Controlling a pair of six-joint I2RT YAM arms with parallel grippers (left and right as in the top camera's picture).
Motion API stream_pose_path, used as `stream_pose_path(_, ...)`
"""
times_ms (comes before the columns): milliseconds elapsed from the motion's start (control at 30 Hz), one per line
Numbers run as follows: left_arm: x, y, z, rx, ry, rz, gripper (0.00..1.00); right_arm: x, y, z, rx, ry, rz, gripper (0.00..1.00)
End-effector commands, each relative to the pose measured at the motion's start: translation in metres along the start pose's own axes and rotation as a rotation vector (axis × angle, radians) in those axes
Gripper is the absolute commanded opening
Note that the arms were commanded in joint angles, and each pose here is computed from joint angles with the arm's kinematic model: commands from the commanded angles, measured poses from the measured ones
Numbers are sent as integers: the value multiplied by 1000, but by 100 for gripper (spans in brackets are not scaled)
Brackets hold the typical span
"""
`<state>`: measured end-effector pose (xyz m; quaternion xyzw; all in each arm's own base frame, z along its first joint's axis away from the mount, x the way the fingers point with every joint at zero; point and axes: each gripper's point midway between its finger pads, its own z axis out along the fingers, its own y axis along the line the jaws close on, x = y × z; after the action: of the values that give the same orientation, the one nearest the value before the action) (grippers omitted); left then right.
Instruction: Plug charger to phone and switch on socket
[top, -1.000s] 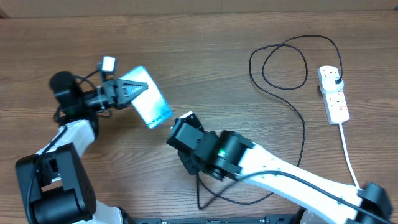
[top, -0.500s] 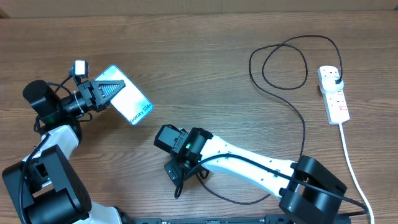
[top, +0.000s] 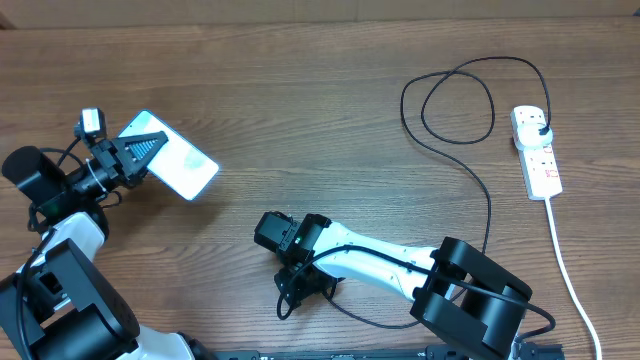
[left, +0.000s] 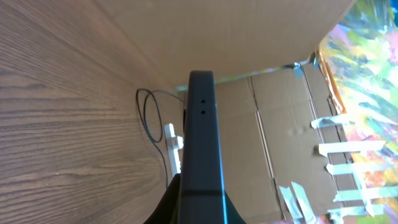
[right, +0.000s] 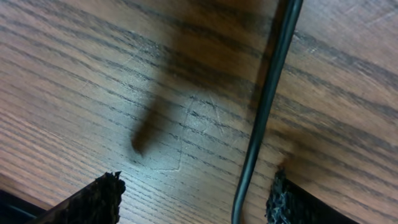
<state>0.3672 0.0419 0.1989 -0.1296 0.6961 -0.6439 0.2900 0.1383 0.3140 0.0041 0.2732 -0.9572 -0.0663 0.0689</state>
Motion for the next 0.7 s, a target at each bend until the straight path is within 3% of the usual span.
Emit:
stream_pose_path(0,-1,-6,-2,10,15,20,4,5,0,12,-15,39,19,76)
stream_pose_path(233,-1,-5,-2,10,15,18,4,-4,-7,21,-22,36,55,65)
stream_pose_path(533,-1,-5,-2,10,15,19,4,-16,-23,18,-85,51,158,18)
stream_pose_path(667,-1,-5,-2,10,15,19,4,-16,-17,17,-126,58,121,4)
